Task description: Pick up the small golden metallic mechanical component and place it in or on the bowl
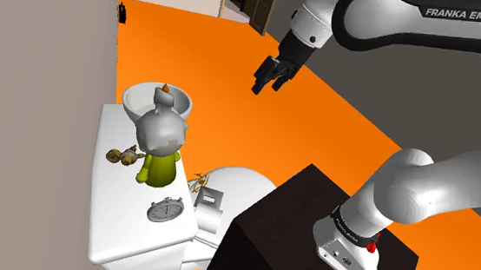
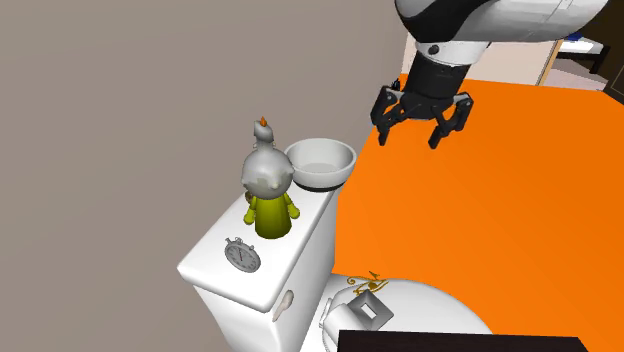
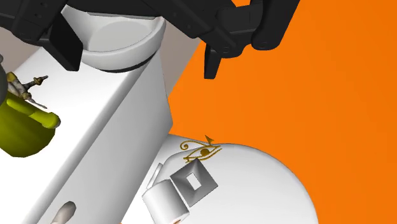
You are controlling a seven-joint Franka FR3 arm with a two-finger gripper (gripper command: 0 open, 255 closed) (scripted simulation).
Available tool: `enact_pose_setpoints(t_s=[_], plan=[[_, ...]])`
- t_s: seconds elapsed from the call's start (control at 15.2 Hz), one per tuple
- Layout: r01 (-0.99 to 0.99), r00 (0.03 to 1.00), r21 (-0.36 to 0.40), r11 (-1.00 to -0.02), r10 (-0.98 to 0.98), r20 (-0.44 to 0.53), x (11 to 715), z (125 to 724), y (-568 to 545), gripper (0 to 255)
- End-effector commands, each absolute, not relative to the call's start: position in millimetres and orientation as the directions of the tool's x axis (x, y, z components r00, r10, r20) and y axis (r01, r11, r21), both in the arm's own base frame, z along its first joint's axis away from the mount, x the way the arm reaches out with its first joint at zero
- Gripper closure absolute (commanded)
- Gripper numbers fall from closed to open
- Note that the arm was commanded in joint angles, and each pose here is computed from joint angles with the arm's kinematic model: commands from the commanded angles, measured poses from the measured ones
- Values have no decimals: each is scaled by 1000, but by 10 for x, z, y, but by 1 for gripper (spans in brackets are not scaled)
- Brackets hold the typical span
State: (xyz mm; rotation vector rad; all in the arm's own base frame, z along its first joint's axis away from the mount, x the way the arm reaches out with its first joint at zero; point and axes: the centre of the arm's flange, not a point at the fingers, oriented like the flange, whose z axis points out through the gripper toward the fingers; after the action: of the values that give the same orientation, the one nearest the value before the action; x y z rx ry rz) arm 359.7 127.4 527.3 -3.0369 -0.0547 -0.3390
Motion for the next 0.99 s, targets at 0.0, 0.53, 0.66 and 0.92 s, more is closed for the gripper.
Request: enact_pose_setpoints(t_s=[0.0, 0.53, 0.66, 0.92], plan=[[47, 973, -81, -996, 28, 230, 3663, 5136, 1492, 0], [57, 966, -75, -996, 36, 256, 3935, 4572, 2338, 0], [60, 964, -74, -995, 39, 262, 4005, 4432, 2550, 0], [65, 960, -71, -995, 43, 275, 4145, 4153, 2973, 0]])
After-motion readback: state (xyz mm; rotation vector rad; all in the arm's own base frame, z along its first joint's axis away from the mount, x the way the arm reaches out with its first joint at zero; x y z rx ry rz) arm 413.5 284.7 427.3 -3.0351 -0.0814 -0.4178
